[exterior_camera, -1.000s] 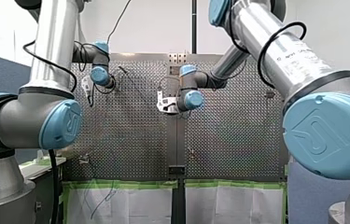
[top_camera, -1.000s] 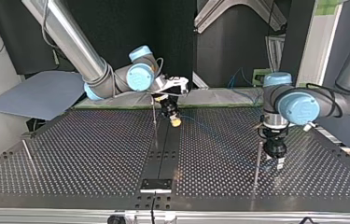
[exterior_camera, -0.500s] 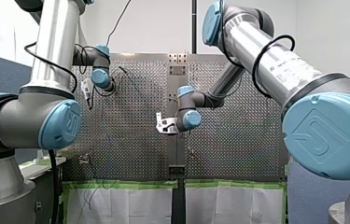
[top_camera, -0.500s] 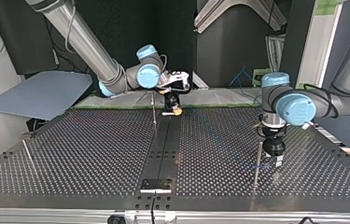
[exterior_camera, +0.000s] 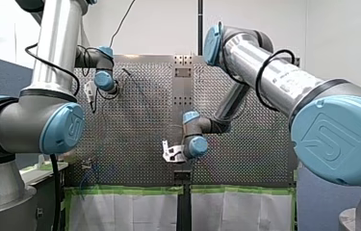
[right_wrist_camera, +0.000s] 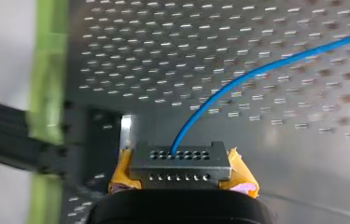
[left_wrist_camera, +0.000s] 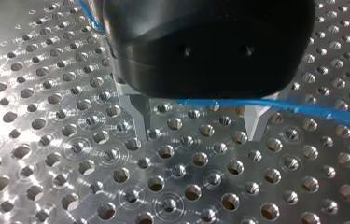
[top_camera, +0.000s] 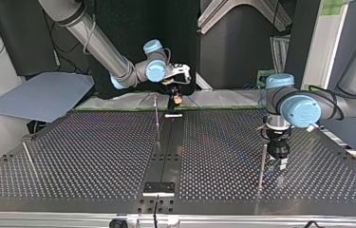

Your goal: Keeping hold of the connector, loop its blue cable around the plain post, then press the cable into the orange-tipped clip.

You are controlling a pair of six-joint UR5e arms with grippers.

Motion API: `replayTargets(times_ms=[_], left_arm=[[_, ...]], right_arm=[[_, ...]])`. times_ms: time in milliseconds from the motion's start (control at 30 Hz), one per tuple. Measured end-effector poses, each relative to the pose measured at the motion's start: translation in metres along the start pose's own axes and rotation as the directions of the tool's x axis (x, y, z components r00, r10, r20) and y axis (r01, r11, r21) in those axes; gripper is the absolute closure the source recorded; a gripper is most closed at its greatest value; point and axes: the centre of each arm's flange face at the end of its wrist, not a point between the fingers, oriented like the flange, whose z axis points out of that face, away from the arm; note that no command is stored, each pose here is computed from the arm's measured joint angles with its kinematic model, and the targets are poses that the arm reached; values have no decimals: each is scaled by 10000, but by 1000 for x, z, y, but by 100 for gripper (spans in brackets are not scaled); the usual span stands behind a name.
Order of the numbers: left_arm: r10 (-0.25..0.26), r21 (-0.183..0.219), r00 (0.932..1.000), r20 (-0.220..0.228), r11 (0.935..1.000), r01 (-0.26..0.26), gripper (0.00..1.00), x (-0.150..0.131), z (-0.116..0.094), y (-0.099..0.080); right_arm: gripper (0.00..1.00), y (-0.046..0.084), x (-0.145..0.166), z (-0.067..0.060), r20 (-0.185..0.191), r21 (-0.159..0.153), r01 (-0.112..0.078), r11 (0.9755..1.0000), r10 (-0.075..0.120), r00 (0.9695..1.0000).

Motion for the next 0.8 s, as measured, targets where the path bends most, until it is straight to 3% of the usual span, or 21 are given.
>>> replayTargets(times_ms=[333, 800], left_arm=[[-7, 45, 10000, -36, 10000, 8, 0, 1, -1, -3], [-23, 18, 10000, -32, 10000, 23, 0, 1, -1, -3]], right_arm=[[100, 12, -71, 10, 584, -540, -30, 9985, 62, 9983], [100, 44, -166, 13, 1471, -1376, -145, 9904, 349, 9885]])
